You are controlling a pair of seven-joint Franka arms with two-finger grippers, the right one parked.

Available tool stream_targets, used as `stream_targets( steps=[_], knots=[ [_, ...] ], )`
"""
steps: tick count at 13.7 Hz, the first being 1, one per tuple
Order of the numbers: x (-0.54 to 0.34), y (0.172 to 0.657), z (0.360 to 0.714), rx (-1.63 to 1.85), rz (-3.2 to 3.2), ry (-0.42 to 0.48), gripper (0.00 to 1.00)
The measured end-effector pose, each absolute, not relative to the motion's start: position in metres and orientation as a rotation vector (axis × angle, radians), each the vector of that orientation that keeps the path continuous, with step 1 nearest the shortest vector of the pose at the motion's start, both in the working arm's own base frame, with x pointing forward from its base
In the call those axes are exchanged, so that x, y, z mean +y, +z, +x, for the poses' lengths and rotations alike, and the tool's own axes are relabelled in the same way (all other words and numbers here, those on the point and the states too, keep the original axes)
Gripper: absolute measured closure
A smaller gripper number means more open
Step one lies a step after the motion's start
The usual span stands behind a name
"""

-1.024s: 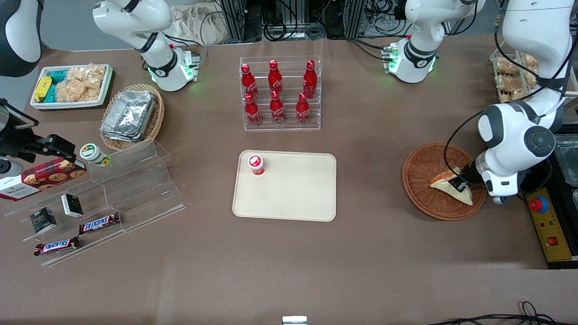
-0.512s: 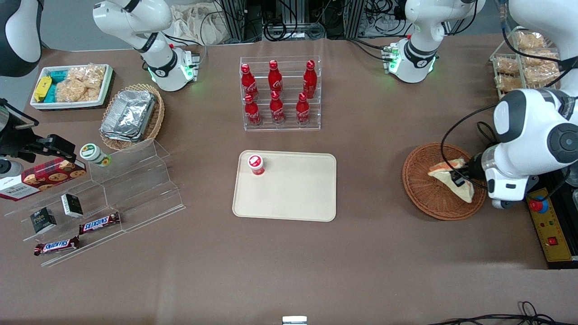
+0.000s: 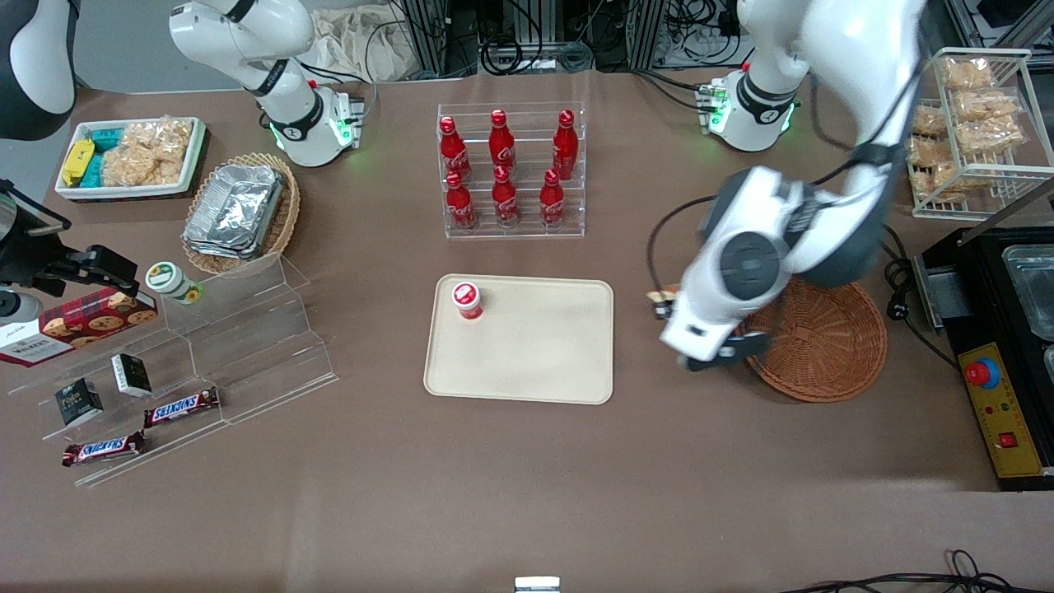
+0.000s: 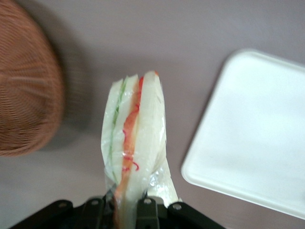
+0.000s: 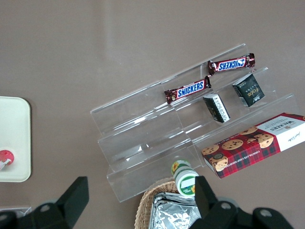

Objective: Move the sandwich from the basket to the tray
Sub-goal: 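Carry the held sandwich with the left gripper over the cream tray, then lower the sandwich onto the tray and open the left gripper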

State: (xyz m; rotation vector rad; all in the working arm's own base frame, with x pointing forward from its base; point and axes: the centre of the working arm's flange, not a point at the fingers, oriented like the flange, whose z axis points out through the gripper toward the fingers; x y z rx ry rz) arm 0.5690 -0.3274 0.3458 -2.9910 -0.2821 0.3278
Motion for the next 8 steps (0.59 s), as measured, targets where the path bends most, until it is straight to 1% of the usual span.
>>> stream_targets(
  steps=[2, 5, 8],
  knots=[
    [-0.371, 0.306, 0.560, -0.189, -2.981, 0.374, 0.84],
    [-0.409, 0.258, 0.558, -0.122, -2.972, 0.422, 0.84],
    [-0.426, 0.232, 0.553, -0.089, -2.974, 0.431, 0.84]
  ],
)
